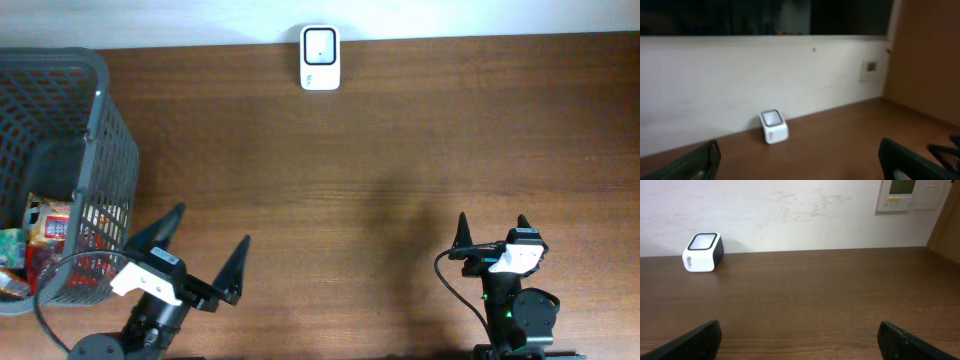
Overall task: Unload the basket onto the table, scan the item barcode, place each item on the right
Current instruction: 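Move the left gripper into the grey basket toward the red candy bag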
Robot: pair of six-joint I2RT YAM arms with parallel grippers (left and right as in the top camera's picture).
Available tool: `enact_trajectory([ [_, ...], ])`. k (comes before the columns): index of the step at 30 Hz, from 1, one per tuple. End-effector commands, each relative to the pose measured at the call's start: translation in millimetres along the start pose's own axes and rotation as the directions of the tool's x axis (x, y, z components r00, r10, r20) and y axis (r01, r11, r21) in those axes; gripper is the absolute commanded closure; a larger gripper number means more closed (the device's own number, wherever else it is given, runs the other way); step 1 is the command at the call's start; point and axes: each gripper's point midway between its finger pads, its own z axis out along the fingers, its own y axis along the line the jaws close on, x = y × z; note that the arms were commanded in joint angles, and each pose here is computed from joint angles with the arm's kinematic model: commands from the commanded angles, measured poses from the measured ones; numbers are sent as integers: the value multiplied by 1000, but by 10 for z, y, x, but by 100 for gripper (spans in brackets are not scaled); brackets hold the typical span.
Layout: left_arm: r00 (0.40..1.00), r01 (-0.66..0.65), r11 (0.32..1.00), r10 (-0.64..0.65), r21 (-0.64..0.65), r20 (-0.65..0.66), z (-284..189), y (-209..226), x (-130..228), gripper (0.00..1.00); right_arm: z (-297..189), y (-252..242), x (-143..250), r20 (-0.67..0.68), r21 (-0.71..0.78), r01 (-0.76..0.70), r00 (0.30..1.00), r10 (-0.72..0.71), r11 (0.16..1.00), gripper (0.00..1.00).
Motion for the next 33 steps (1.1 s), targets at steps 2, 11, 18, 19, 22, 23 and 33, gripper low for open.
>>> enact_trajectory([
  [2,994,-105,983,101,-148,-33,85,269,-484,1,2,-23,28,-2,11,-6,1000,6,1000,2],
  [11,873,9,993,-64,-114,-484,680,525,-353,1,2,-23,28,-2,11,-6,1000,6,1000,1],
  [18,869,97,783,-367,-615,-330,609,1636,-740,1,2,-23,28,-2,11,-6,1000,6,1000,1],
  [19,873,99,748,-382,-656,-303,530,1787,-799,1,2,-23,28,-2,11,-6,1000,6,1000,1],
  [22,880,135,605,-438,-785,-186,188,2252,-904,1,2,-23,28,-2,11,-6,1000,6,1000,1],
  [23,880,159,530,-459,-833,-124,6,2444,-923,1,2,-23,28,-2,11,-6,1000,6,1000,1],
  [33,711,353,81,-671,-932,211,-816,2994,-465,1,2,-23,28,-2,11,-6,1000,6,1000,2],
])
